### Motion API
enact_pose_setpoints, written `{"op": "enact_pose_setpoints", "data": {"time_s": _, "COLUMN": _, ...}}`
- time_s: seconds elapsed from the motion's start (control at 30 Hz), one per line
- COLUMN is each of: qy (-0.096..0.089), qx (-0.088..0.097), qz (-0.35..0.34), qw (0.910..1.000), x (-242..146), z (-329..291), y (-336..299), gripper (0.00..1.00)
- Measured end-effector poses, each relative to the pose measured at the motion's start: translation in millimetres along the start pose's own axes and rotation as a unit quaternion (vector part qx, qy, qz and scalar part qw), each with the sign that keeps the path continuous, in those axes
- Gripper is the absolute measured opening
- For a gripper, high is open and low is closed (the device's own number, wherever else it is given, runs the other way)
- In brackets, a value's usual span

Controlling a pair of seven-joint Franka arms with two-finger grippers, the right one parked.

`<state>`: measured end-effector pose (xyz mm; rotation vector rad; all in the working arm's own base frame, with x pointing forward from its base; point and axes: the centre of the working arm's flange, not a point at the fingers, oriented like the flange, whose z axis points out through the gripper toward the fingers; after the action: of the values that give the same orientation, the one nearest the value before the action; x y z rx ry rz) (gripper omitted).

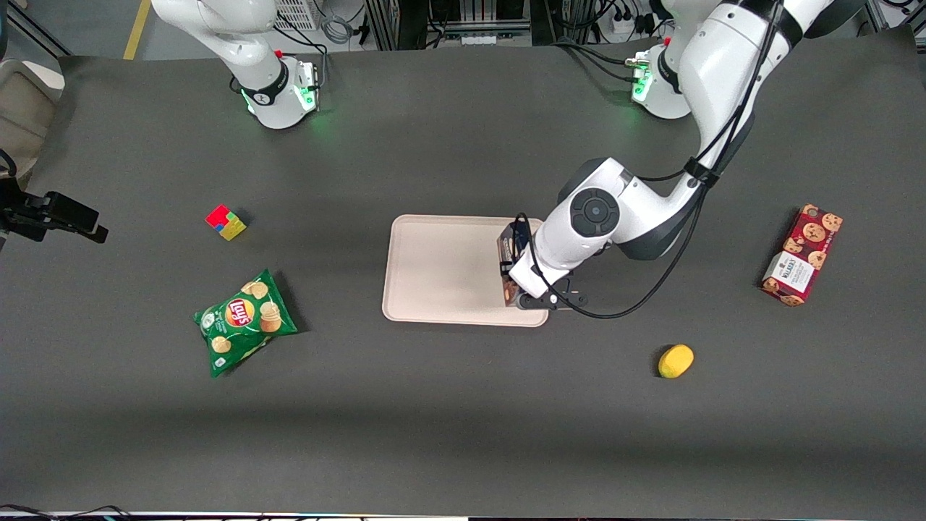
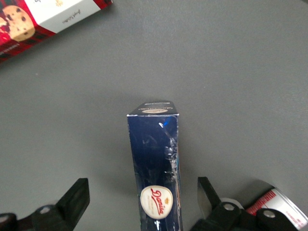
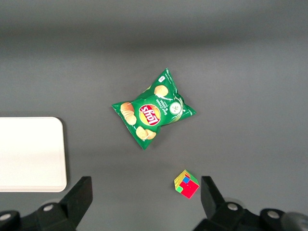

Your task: Place cookie box on tray

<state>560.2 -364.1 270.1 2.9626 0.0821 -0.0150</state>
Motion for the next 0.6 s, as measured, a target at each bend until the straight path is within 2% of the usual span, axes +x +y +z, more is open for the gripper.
{"op": "enact_pose_setpoints", "data": {"time_s": 0.2, "qy": -0.016, "qx": 0.028, "qz": 0.008, "qw": 0.9994, "x": -3.9, "z": 3.4, "y": -4.8, "gripper": 0.85}}
{"op": "enact_pose_setpoints", "data": {"time_s": 0.23, "qy": -0.022, "qx": 0.035, "qz": 0.008, "qw": 0.9991, "x": -4.7, "z": 2.7, "y": -6.1, "gripper": 0.94}}
{"op": "enact_pose_setpoints", "data": {"time_s": 0.27, "qy": -0.026, "qx": 0.041, "qz": 0.008, "qw": 0.9988, "x": -5.0, "z": 1.1, "y": -7.1, "gripper": 0.99}}
{"op": "enact_pose_setpoints", "data": {"time_s": 0.43, "qy": -0.036, "qx": 0.076, "qz": -0.001, "qw": 0.9965, "x": 1.9, "z": -31.3, "y": -12.9, "gripper": 1.00}}
{"op": "enact_pose_setpoints", "data": {"time_s": 0.6, "qy": -0.047, "qx": 0.117, "qz": -0.026, "qw": 0.9917, "x": 9.3, "z": -107.8, "y": -18.6, "gripper": 1.00}}
